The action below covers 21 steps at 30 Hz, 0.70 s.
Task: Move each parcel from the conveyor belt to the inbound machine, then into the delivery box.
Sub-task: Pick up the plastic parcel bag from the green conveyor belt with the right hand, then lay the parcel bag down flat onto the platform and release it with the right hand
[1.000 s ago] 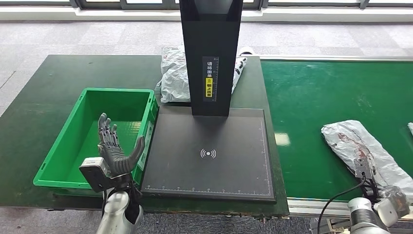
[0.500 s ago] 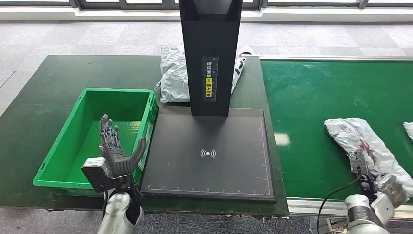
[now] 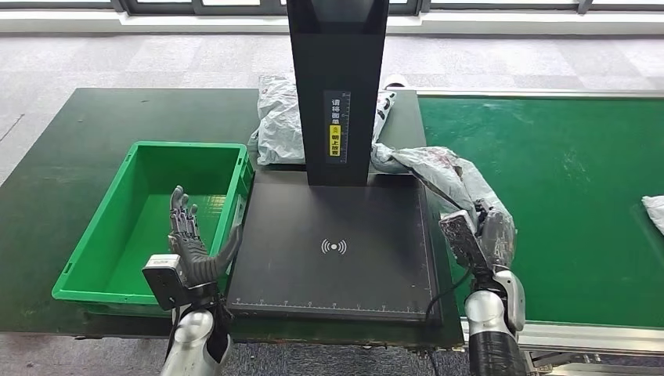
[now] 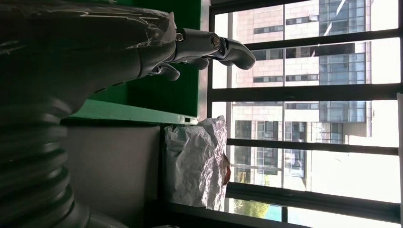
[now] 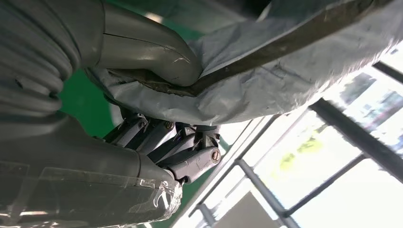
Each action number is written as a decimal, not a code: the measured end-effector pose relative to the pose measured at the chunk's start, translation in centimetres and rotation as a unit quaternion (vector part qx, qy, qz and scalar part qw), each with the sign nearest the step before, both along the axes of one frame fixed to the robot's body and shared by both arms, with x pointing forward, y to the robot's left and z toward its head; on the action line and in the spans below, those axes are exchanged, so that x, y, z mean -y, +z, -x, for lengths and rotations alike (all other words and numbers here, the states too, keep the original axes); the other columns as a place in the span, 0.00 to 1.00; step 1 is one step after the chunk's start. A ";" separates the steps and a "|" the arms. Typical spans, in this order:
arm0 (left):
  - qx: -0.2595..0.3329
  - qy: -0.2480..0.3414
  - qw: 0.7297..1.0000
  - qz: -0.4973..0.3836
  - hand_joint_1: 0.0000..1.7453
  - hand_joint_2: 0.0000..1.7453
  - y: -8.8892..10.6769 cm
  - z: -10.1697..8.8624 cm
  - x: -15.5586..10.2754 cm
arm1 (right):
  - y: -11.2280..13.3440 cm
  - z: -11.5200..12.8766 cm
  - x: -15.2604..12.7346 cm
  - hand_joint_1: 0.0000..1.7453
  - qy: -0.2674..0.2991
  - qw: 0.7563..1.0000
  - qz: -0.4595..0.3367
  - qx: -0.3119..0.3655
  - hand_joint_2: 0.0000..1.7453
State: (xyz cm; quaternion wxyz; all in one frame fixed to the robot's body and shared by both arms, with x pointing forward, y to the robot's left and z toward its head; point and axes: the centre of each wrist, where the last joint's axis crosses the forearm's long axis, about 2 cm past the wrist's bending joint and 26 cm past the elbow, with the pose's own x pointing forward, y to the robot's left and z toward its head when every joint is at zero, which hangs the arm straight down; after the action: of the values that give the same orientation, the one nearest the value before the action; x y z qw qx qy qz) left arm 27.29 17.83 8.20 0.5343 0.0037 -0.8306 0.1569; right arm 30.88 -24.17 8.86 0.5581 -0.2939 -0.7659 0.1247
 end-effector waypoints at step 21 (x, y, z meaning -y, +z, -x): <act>-0.008 0.000 1.000 -0.004 0.00 1.00 -0.4 0.1 0.2 | 3.5 0.9 -9.3 1.00 0.188 0.981 -0.050 0.027 1.00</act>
State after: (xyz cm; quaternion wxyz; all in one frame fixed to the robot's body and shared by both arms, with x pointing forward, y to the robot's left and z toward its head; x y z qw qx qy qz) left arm 27.22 17.67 7.80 0.5409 0.0069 -0.8268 0.1538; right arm 30.02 -14.84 12.33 0.5180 -0.1196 -0.8274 0.1812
